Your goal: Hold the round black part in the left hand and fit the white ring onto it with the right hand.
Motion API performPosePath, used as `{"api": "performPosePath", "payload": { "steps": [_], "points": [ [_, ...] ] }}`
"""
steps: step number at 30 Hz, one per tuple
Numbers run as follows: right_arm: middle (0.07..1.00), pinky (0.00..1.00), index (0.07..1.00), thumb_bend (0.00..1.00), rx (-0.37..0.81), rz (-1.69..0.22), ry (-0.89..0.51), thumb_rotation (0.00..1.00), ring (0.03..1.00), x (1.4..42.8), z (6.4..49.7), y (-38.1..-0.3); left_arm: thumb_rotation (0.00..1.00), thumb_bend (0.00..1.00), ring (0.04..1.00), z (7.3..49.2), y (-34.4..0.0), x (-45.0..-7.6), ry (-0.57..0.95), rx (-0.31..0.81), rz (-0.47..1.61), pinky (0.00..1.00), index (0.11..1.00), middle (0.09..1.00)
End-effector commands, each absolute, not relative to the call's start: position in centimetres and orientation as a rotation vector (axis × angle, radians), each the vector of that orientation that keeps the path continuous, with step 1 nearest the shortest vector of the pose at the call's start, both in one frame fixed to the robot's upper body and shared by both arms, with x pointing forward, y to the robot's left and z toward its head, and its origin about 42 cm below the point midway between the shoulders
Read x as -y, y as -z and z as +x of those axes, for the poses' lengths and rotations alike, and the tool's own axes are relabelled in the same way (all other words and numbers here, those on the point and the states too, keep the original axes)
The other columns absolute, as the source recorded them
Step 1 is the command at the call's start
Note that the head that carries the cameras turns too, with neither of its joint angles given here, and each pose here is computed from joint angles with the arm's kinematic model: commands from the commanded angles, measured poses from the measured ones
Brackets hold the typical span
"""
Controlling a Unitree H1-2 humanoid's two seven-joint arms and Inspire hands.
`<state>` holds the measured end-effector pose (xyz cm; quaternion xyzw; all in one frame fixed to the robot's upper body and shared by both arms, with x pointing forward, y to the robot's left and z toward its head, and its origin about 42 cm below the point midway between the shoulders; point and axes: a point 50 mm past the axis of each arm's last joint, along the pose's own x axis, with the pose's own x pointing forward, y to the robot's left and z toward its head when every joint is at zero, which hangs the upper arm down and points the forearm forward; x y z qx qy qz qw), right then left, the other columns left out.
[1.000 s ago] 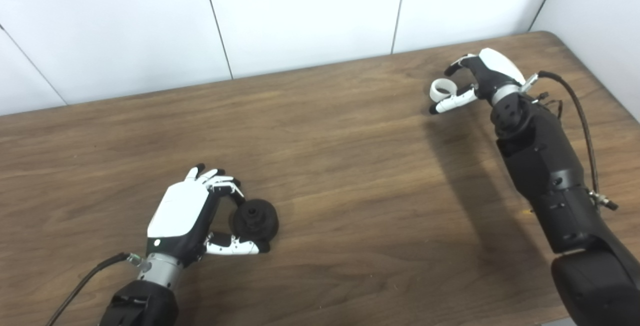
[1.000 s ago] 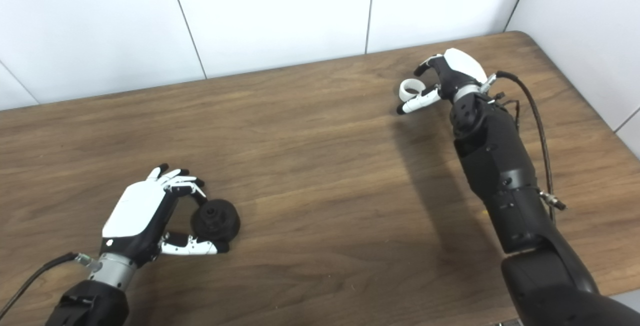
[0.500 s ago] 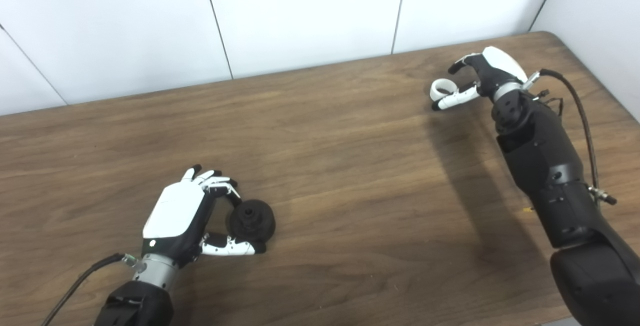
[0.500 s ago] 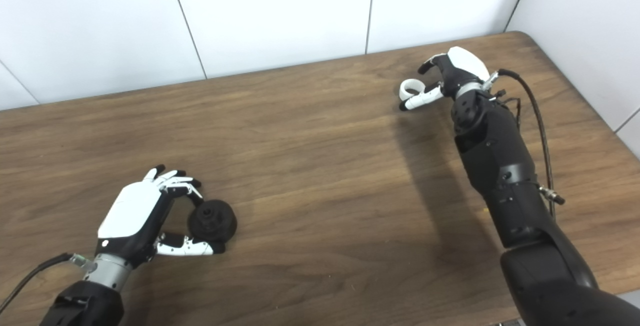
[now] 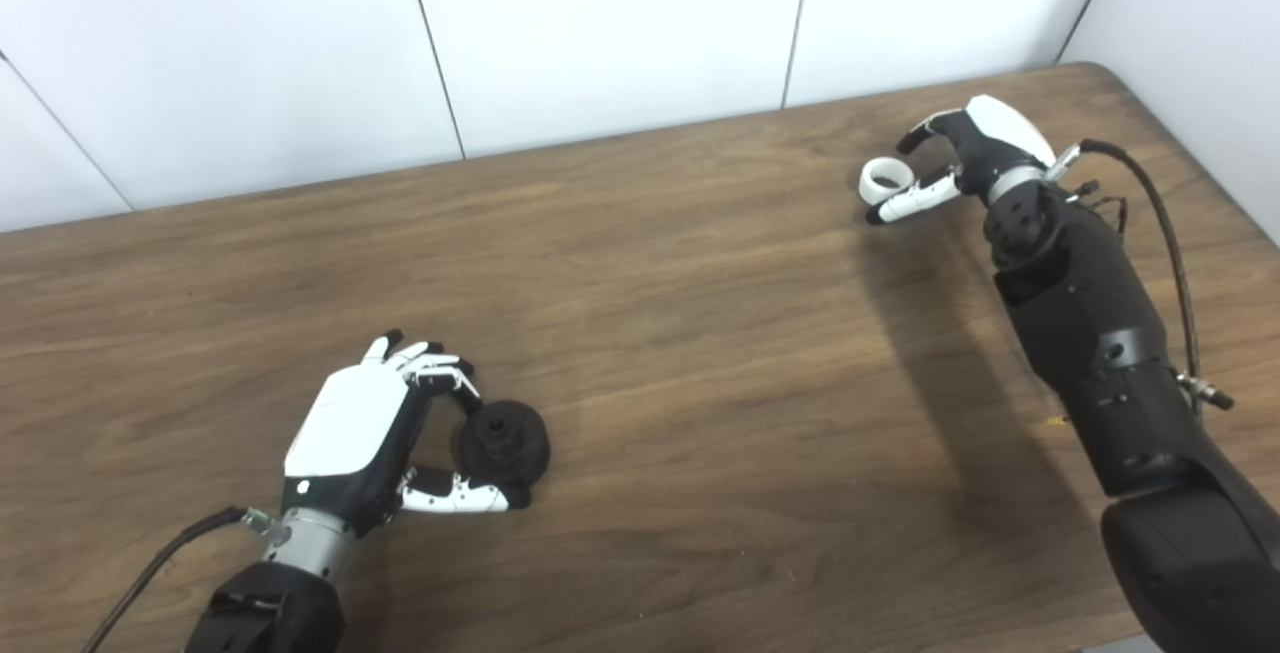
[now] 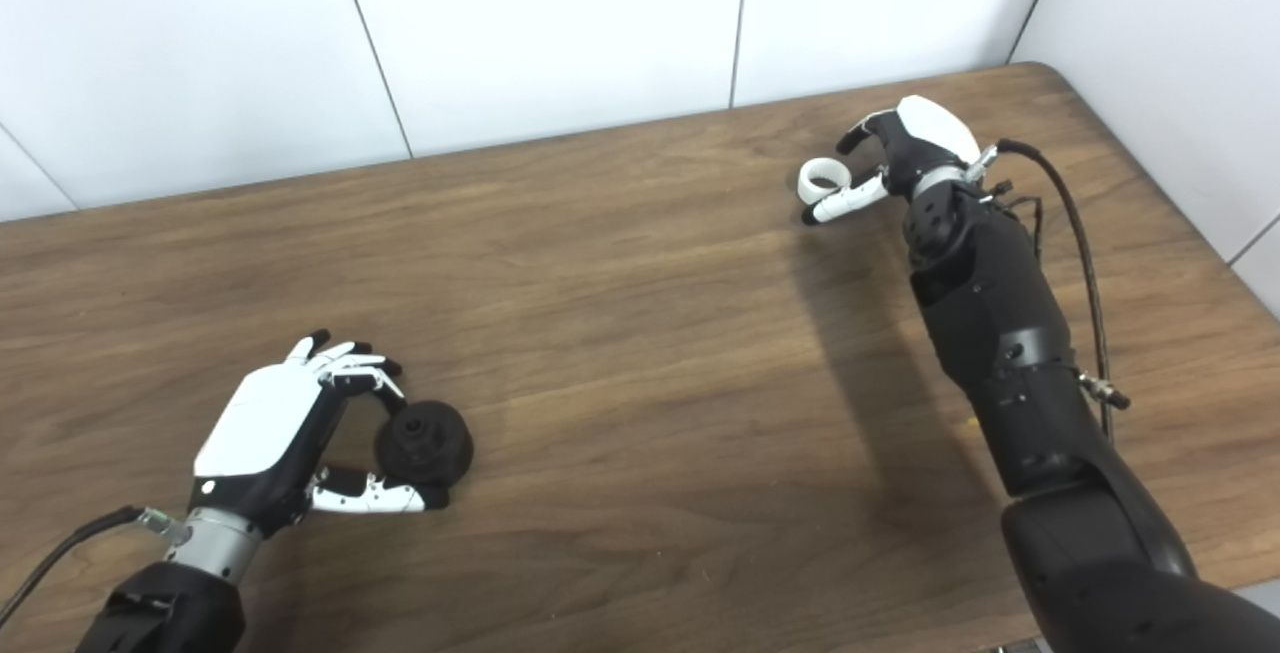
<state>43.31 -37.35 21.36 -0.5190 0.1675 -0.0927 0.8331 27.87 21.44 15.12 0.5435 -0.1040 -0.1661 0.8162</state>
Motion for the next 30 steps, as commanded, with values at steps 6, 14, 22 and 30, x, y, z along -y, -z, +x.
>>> {"api": "performPosePath", "payload": {
  "steps": [6, 14, 22, 30],
  "points": [
    [0.917, 0.96, 0.695, 0.80, -0.261, -1.129, 0.252, 0.24, 0.982, 36.89, 44.33, -24.29, 0.05, 0.52, 0.888, 28.40, -16.19, -21.77, 0.348, 0.263, 1.186, 1.00, 0.485, 0.772],
    [0.923, 0.97, 0.691, 0.78, -0.259, -1.119, 0.250, 0.24, 0.986, 36.68, 44.49, -24.35, 0.05, 0.52, 0.886, 28.33, -16.17, -21.80, 0.348, 0.262, 1.188, 1.00, 0.485, 0.773],
    [0.917, 0.98, 0.684, 0.75, -0.261, -1.127, 0.250, 0.23, 0.985, 36.84, 44.28, -24.28, 0.05, 0.52, 0.890, 28.36, -16.23, -21.81, 0.351, 0.261, 1.187, 1.00, 0.485, 0.774],
    [0.910, 0.98, 0.677, 0.74, -0.263, -1.140, 0.248, 0.21, 0.981, 37.10, 44.05, -24.18, 0.05, 0.52, 0.889, 28.42, -16.19, -21.79, 0.350, 0.262, 1.195, 1.00, 0.485, 0.775]
  ]
}}
